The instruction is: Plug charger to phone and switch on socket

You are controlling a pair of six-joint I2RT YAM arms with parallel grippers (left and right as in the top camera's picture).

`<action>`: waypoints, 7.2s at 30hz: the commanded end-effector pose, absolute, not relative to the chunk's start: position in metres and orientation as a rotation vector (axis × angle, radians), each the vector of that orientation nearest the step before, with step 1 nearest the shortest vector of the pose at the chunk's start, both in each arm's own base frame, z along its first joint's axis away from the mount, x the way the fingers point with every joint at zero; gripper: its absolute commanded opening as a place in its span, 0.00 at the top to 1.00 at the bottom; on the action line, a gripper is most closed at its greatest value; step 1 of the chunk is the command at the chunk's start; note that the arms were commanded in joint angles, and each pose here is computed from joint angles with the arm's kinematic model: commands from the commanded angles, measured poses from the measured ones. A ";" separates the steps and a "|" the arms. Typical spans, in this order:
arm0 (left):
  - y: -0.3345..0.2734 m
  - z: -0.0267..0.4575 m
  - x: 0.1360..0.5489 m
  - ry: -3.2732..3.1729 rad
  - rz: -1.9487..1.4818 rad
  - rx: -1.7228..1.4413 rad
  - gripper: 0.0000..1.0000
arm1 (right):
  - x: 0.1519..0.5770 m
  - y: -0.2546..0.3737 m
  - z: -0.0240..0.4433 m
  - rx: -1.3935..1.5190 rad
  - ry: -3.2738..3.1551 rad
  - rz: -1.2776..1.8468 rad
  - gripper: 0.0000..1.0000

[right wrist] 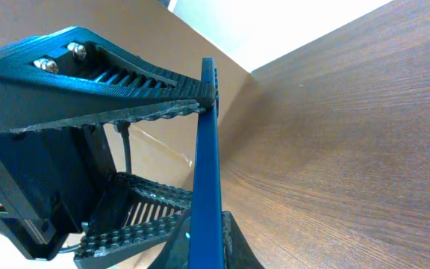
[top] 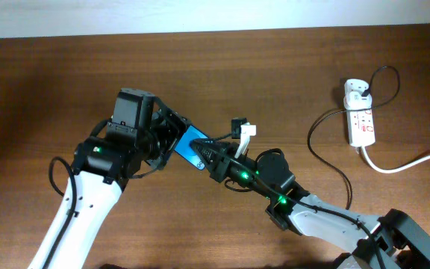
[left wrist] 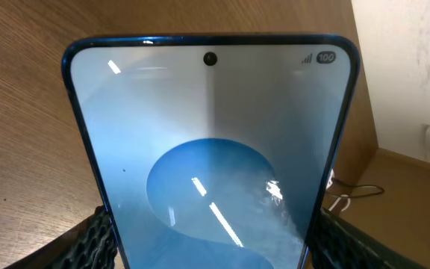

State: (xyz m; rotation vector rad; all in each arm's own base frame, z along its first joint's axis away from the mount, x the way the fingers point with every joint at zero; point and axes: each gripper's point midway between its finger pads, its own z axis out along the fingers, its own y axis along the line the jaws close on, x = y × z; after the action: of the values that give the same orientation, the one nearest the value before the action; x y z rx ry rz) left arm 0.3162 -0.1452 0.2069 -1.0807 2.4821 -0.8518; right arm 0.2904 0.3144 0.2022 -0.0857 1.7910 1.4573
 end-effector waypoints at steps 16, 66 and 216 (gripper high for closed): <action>-0.129 0.310 0.267 2.261 -0.777 -0.230 0.01 | 0.311 0.295 0.225 0.547 1.807 1.904 0.96; -0.128 0.212 0.271 2.229 -1.011 -0.868 0.00 | 0.280 0.304 0.186 1.022 2.168 2.184 0.96; -0.173 0.267 0.289 2.033 -1.226 0.183 1.00 | 0.196 0.195 0.172 -0.483 2.507 1.442 0.96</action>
State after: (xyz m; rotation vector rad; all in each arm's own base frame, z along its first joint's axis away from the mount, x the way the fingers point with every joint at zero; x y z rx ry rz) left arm 0.2933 -0.1637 0.2381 0.1382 2.1164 -1.1300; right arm 0.2127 0.1852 0.1370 -0.3596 2.6633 1.3037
